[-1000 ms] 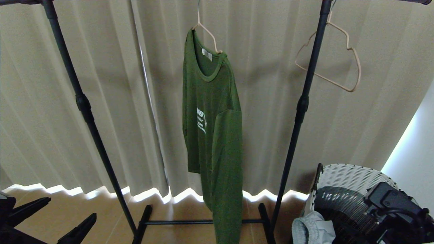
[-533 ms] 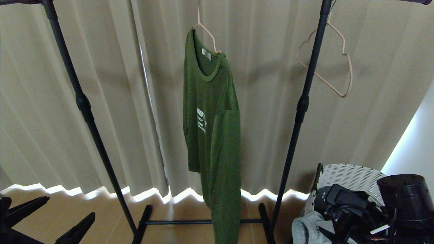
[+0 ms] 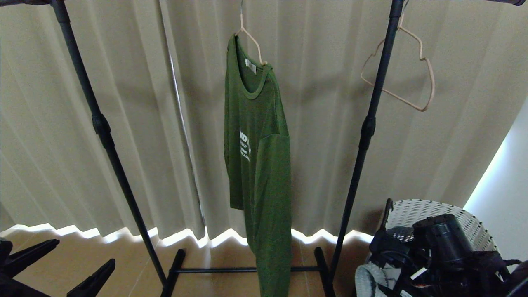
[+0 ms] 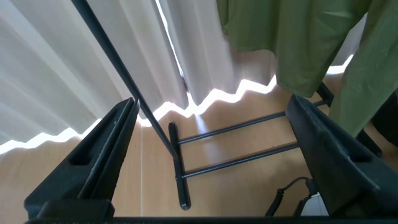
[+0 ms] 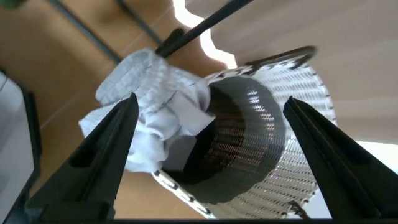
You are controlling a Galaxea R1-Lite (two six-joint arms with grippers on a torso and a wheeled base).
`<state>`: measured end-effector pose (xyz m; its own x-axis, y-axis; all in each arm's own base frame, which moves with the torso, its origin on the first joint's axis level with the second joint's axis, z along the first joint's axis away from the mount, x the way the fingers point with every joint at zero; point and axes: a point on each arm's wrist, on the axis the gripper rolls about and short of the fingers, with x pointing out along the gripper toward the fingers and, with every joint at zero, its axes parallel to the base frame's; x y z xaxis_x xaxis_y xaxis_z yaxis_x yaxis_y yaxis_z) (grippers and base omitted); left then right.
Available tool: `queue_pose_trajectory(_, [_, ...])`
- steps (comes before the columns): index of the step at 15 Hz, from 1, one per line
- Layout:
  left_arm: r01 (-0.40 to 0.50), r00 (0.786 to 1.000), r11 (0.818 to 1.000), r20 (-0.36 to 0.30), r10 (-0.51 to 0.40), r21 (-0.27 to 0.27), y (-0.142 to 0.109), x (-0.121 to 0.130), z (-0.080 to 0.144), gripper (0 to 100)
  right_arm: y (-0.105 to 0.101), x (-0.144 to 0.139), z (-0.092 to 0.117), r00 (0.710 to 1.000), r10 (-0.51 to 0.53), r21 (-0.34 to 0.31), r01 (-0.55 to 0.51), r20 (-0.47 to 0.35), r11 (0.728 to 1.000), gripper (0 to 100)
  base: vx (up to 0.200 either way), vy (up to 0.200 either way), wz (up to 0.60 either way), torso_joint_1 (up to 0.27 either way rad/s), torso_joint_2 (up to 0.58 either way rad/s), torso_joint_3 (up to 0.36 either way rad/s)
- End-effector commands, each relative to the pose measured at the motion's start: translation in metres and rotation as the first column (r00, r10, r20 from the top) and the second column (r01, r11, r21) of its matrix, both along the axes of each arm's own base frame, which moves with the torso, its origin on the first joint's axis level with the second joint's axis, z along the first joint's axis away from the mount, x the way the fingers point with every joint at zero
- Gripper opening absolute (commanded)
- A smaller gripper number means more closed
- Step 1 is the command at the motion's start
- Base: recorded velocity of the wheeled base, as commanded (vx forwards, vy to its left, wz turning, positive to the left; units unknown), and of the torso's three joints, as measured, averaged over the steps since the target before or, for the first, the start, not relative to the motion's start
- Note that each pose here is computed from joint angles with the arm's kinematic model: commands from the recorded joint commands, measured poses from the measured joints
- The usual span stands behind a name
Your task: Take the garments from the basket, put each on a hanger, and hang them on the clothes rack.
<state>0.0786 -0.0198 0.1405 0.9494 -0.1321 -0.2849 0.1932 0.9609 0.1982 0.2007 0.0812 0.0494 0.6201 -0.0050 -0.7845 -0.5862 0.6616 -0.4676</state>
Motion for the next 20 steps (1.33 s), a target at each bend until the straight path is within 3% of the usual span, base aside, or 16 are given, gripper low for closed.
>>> queue_pose_trajectory(1, [0.000,1.000,1.000,0.003,0.000,-0.001,0.000,0.000,0.000,100,0.011,0.013,-0.008,1.000,0.020,-0.007,-0.020,-0.016,1.000,100,0.000,0.000,0.00,0.000,0.00,0.000])
queue_pose_trajectory(3, [0.000,1.000,1.000,0.014,0.000,-0.004,0.001,-0.002,0.001,100,0.024,0.019,-0.010,0.999,0.042,0.002,-0.042,-0.014,0.999,100,0.000,0.000,0.00,0.000,0.00,0.000])
queue_pose_trajectory(5, [0.000,1.000,1.000,0.014,0.000,-0.004,0.001,-0.002,0.001,100,0.030,0.029,-0.021,1.000,0.004,-0.048,-0.005,-0.019,0.999,100,0.000,0.000,0.00,0.000,0.00,0.000])
queue_pose_trajectory(10, [0.000,1.000,1.000,0.011,0.000,-0.003,0.001,-0.002,0.000,100,0.027,0.042,-0.042,0.996,-0.086,-0.159,0.081,-0.028,0.984,100,0.000,0.000,0.00,0.000,0.00,0.000])
queue_pose_trajectory(14, [0.000,1.000,1.000,0.011,0.000,-0.003,0.001,-0.002,0.000,100,0.022,0.047,-0.047,0.992,-0.125,-0.180,0.118,-0.026,0.977,100,0.000,0.000,0.00,0.000,0.00,0.000])
queue_pose_trajectory(15, [0.000,1.000,1.000,0.009,0.000,-0.003,0.001,-0.002,0.000,100,0.022,0.047,-0.047,0.992,-0.126,-0.180,0.120,-0.026,0.976,0,0.000,0.000,0.00,0.000,0.00,0.000])
queue_pose_trajectory(20, [0.000,1.000,1.000,0.009,0.000,-0.003,0.001,-0.002,0.000,100,0.018,0.040,-0.038,0.985,-0.172,-0.162,0.171,0.008,0.972,0,0.000,0.000,0.00,0.000,0.00,0.000])
